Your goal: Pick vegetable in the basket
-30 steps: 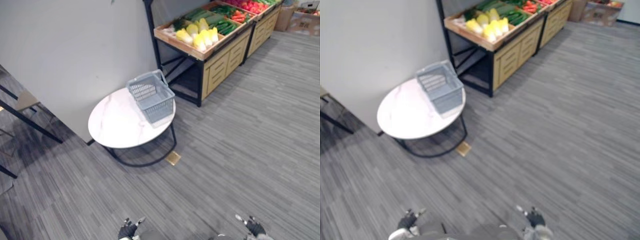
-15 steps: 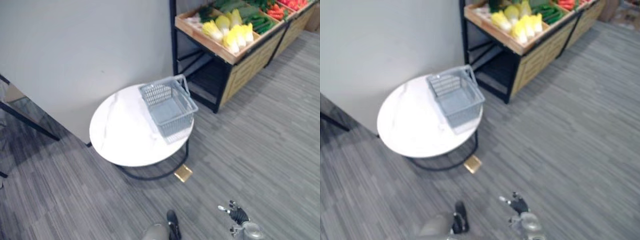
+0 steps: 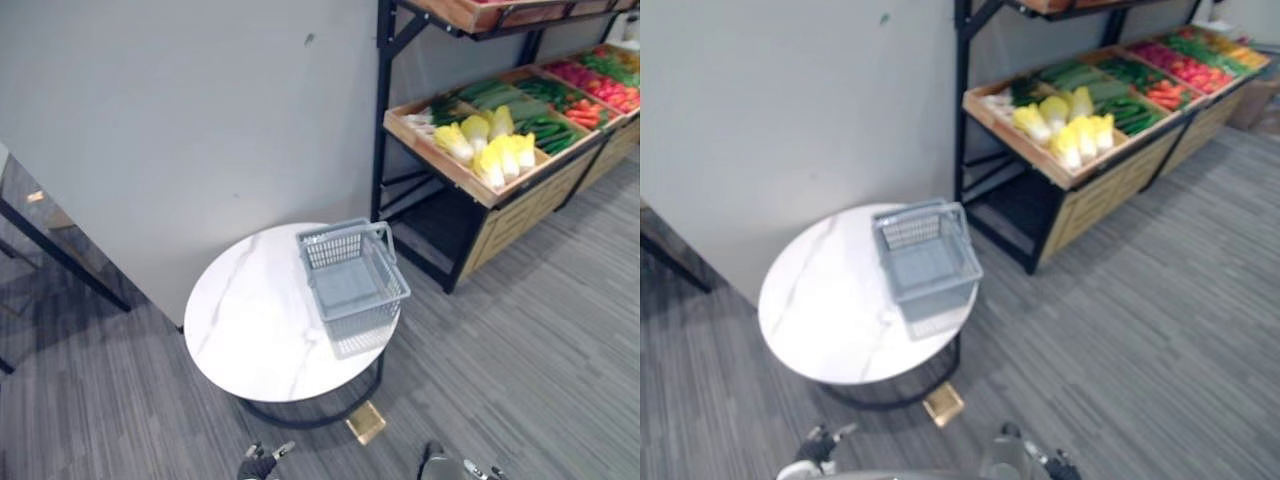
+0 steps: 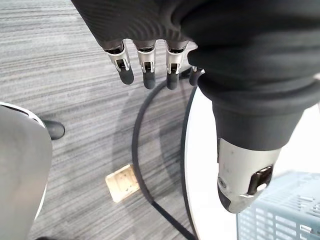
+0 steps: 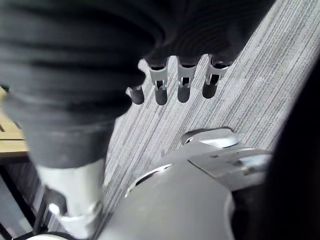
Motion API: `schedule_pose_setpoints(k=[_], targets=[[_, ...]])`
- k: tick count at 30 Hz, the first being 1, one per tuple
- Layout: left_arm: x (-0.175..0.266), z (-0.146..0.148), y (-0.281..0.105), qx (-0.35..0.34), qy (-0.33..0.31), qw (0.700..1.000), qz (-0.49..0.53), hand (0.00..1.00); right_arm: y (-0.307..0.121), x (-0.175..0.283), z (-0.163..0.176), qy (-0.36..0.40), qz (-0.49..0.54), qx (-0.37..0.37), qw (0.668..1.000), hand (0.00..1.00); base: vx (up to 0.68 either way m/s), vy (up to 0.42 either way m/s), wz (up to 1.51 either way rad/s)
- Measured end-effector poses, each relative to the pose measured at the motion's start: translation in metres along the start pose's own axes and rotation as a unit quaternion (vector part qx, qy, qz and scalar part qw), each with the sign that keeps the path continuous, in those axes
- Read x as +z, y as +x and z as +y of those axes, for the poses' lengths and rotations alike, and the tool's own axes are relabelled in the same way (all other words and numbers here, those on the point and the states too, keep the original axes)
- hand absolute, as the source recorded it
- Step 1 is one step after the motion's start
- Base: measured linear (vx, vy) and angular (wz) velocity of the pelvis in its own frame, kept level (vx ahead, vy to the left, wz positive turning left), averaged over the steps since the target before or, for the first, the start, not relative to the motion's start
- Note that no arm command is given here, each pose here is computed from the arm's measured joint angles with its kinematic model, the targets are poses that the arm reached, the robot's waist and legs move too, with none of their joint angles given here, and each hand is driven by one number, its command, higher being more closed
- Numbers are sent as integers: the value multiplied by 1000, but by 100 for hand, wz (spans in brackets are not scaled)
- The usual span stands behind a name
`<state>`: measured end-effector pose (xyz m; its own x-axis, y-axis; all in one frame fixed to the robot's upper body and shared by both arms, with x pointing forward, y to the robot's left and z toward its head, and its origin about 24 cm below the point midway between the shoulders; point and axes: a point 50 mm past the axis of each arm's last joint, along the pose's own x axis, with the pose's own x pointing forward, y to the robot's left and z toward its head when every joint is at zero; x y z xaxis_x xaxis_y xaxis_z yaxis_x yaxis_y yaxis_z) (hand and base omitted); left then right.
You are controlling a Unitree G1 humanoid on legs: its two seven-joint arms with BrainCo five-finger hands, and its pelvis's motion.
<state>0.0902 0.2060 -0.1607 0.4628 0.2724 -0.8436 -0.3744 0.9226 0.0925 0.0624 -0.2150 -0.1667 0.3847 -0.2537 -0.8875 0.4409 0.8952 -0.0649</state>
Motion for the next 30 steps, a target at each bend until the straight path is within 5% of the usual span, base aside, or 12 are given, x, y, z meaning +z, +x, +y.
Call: schedule_pose_setpoints(k=[10,30], targets=[[-15,4,-4,32,-92,995,25,0,3,15,-11,-26,-18,-5,999,0,242,-307,74],[-1,7,0,11,64,998,1,0,5,89,0,-127,-164,0,978,0,64,87,24]])
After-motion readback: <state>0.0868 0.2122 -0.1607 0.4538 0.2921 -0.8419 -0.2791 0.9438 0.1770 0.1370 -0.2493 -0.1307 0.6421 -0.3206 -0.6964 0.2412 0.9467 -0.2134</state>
